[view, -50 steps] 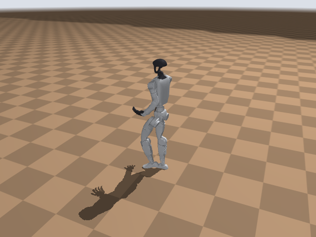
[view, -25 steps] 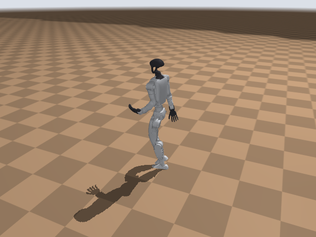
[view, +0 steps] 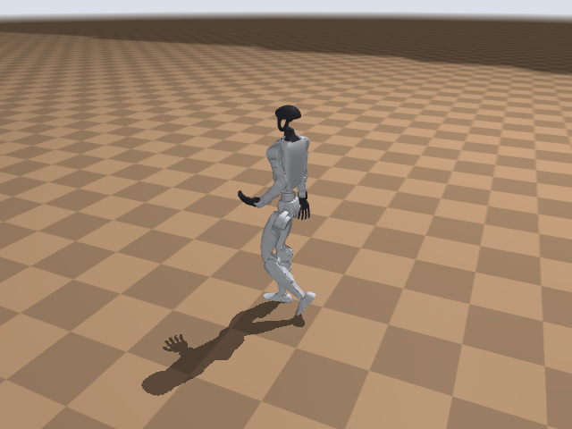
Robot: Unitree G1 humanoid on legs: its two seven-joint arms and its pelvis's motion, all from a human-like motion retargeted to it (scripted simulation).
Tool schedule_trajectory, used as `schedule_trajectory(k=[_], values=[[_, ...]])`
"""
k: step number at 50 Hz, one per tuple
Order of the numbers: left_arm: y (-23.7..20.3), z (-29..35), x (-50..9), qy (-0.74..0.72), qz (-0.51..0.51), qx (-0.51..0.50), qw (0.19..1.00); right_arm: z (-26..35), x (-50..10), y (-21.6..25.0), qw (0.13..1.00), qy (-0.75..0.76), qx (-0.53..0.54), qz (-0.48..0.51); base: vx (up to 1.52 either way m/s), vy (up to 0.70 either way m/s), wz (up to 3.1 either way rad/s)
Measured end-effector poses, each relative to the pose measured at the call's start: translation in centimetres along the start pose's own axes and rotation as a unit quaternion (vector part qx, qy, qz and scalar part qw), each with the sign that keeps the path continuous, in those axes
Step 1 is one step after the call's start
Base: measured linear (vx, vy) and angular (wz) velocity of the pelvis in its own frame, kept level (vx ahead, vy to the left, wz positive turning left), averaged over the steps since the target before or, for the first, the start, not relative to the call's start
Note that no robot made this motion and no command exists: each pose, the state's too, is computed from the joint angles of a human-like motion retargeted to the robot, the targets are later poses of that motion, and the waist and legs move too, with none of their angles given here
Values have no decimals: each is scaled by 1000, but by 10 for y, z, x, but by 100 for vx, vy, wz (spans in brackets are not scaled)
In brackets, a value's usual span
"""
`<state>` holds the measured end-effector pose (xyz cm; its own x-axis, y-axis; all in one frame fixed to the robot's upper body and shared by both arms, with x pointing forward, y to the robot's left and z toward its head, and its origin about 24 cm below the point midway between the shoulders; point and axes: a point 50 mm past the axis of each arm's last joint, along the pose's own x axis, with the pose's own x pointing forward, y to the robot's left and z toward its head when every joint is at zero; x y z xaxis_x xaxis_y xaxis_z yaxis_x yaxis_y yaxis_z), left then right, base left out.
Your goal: Walk run
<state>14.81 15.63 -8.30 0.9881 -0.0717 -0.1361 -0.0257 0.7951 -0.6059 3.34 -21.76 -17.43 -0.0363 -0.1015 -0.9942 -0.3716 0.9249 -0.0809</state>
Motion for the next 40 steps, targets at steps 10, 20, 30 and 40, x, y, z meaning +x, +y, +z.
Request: schedule_trajectory(k=[10,20,30,40], values=[[7,14,4,-3,-19,39,999,226,-135,-129,876,-420,-38,-235,113,-20,-116],[13,6,-5,4,12,21,1000,172,-76,-92,916,-337,-57,-210,146,-5,-21],[-5,31,38,-26,-61,54,996,-111,-9,68,968,159,-109,160,113,-10,91],[-7,36,46,-21,-96,47,994,-270,-114,194,829,357,4,431,114,-46,89]])
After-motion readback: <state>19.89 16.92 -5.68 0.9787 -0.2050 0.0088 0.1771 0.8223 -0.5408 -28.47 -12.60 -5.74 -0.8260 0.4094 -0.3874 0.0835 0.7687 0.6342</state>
